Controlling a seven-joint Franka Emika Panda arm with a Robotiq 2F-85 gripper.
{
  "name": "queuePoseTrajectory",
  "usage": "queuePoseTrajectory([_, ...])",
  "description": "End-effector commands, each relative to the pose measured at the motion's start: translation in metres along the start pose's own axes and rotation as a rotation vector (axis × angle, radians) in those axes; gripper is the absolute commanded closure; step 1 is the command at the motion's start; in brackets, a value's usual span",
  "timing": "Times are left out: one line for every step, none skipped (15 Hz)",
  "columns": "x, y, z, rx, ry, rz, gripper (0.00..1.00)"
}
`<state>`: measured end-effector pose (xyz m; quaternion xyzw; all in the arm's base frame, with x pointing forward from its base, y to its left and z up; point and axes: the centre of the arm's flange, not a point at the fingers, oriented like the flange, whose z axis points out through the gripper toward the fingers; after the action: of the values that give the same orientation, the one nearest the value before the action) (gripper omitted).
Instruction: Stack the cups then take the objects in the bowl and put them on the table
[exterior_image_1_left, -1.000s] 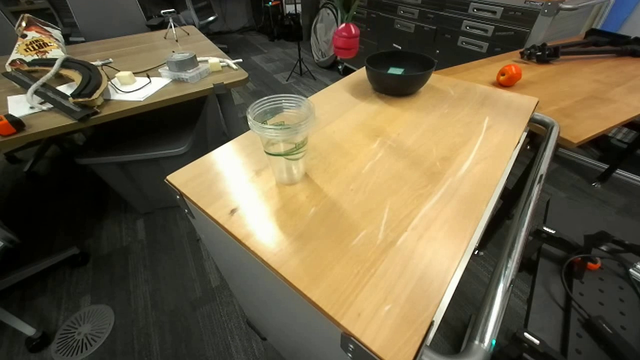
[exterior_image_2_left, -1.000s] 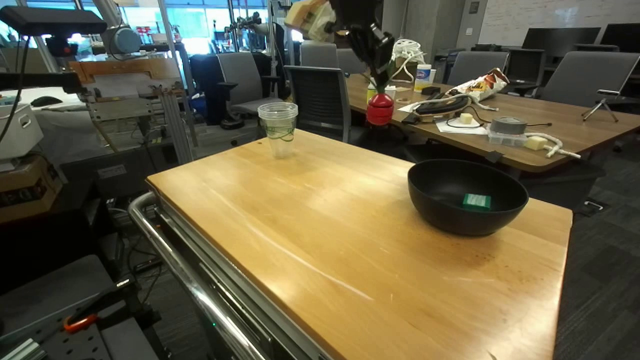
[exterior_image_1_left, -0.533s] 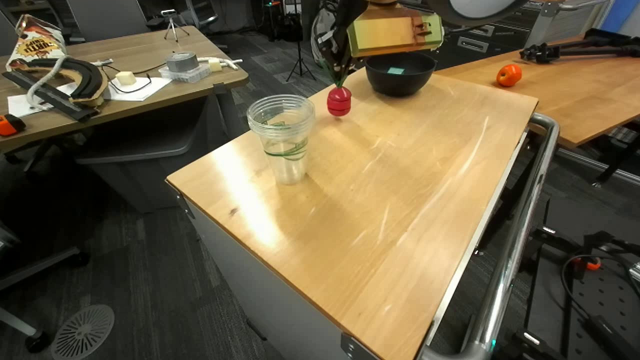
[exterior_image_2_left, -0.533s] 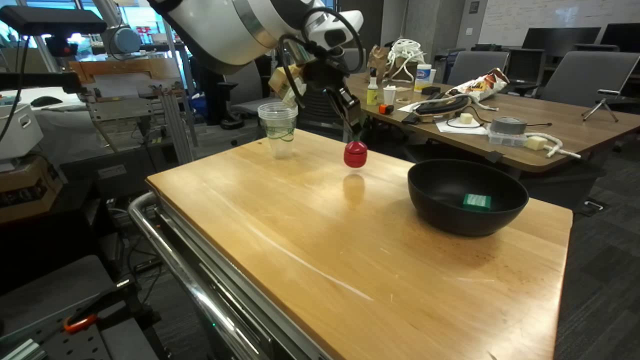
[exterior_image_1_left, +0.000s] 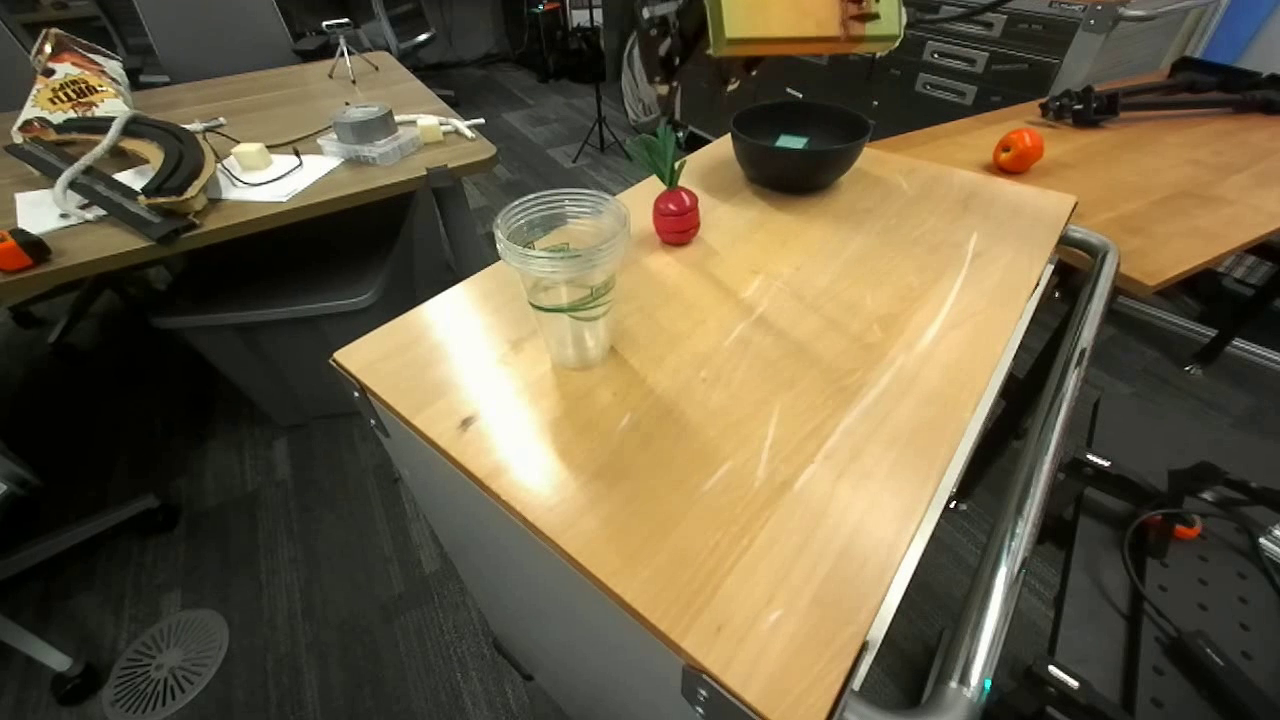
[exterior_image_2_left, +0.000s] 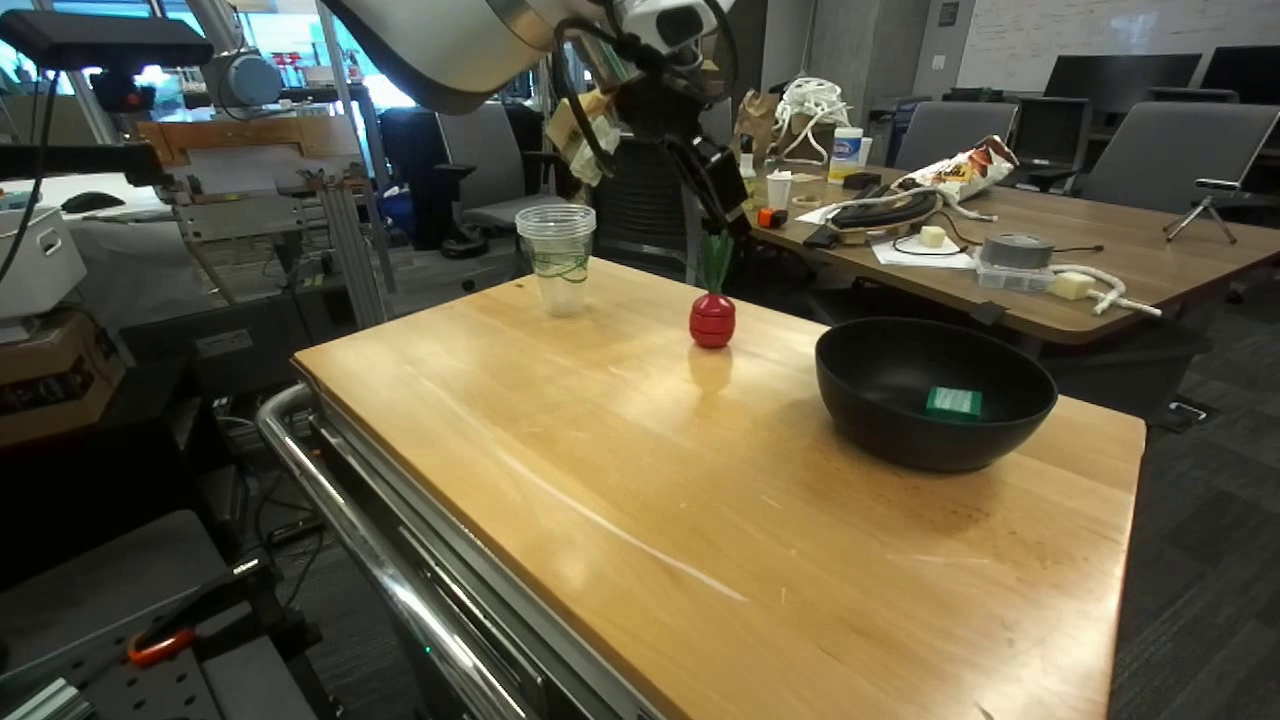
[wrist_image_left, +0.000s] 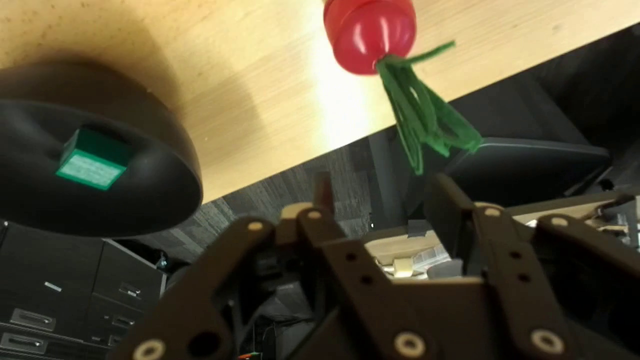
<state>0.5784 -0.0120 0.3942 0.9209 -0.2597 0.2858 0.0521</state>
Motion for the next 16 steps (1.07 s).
queuePoseTrajectory([0.029,0.044,-0.050,-0.068,0.012,-0.001,0.18])
queuePoseTrajectory([0.040,0.067,-0.053,-0.104,-0.026,-0.005,0.09])
queuePoseTrajectory([0.049,0.088,-0.053,-0.117,-0.065,0.011,0.03])
queuePoseTrajectory([0.031,0.051,-0.033,-0.094,-0.028,0.015,0.00])
queuePoseTrajectory([0.037,0.063,-0.037,-0.102,-0.033,0.017,0.12])
queuePoseTrajectory([0.038,0.066,-0.037,-0.105,-0.032,0.021,0.06])
queuePoseTrajectory([0.036,0.064,-0.034,-0.106,-0.037,0.018,0.00])
queuePoseTrajectory([0.032,0.060,-0.030,-0.105,-0.043,0.012,0.00])
queuePoseTrajectory([0.029,0.054,-0.029,-0.101,-0.047,0.006,0.00])
queuePoseTrajectory([0.039,0.054,-0.026,-0.122,-0.103,-0.065,0.00])
queuePoseTrajectory([0.050,0.057,-0.023,-0.147,-0.154,-0.058,0.00])
queuePoseTrajectory([0.068,0.067,-0.021,-0.218,-0.219,-0.011,0.00])
queuePoseTrajectory([0.074,0.075,-0.018,-0.256,-0.247,0.003,0.00])
queuePoseTrajectory([0.081,0.084,-0.017,-0.314,-0.255,-0.015,0.00])
queuePoseTrajectory([0.086,0.095,-0.018,-0.352,-0.262,-0.057,0.00])
queuePoseTrajectory([0.090,0.106,-0.017,-0.372,-0.264,-0.114,0.00])
